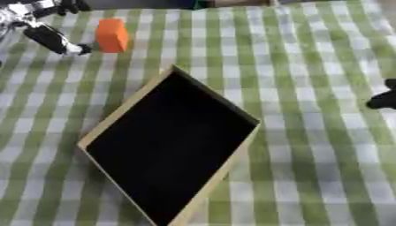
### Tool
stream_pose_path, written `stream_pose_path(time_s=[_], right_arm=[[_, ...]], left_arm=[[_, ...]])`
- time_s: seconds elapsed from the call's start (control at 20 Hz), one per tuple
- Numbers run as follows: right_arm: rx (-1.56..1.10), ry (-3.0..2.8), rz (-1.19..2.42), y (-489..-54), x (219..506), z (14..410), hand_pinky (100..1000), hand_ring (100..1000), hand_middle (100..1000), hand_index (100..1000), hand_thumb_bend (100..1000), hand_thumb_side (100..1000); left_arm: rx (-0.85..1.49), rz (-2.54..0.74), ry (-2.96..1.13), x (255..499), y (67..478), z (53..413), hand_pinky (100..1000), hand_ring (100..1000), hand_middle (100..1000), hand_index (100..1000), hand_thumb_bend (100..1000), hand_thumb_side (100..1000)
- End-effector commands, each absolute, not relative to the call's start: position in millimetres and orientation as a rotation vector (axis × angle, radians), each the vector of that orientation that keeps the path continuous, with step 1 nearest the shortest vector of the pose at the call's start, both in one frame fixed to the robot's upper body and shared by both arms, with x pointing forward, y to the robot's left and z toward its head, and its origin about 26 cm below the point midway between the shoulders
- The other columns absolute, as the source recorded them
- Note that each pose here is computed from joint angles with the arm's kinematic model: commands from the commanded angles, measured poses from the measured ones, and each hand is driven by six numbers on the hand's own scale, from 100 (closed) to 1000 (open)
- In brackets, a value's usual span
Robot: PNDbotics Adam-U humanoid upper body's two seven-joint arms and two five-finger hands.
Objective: Pick up objects on the table and place them in the box.
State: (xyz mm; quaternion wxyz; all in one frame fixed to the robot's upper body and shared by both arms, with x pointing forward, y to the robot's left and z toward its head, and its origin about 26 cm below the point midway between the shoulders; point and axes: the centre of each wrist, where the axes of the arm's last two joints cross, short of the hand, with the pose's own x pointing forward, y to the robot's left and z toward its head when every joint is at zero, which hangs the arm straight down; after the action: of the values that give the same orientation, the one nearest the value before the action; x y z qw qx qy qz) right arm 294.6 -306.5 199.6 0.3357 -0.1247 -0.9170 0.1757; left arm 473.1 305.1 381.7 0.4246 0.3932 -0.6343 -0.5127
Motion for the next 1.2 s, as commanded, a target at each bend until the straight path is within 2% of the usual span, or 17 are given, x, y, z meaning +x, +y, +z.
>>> stream_pose_path(time_s=[0.05, 1.2], right_arm=[[-0.352, -2.413, 0.490, -308.5, 291.5, 209.1, 826, 676, 617, 812, 100, 1000], [-0.349, -2.439, 0.491, -306.7, 293.5, 215.3, 827, 678, 615, 812, 100, 1000]], left_arm=[[1.035, -1.252, -1.642, 463.0, 311.4, 405.4, 899, 904, 855, 897, 463, 163], [1.047, -1.228, -1.637, 462.9, 311.6, 411.8, 901, 915, 864, 894, 444, 146]])
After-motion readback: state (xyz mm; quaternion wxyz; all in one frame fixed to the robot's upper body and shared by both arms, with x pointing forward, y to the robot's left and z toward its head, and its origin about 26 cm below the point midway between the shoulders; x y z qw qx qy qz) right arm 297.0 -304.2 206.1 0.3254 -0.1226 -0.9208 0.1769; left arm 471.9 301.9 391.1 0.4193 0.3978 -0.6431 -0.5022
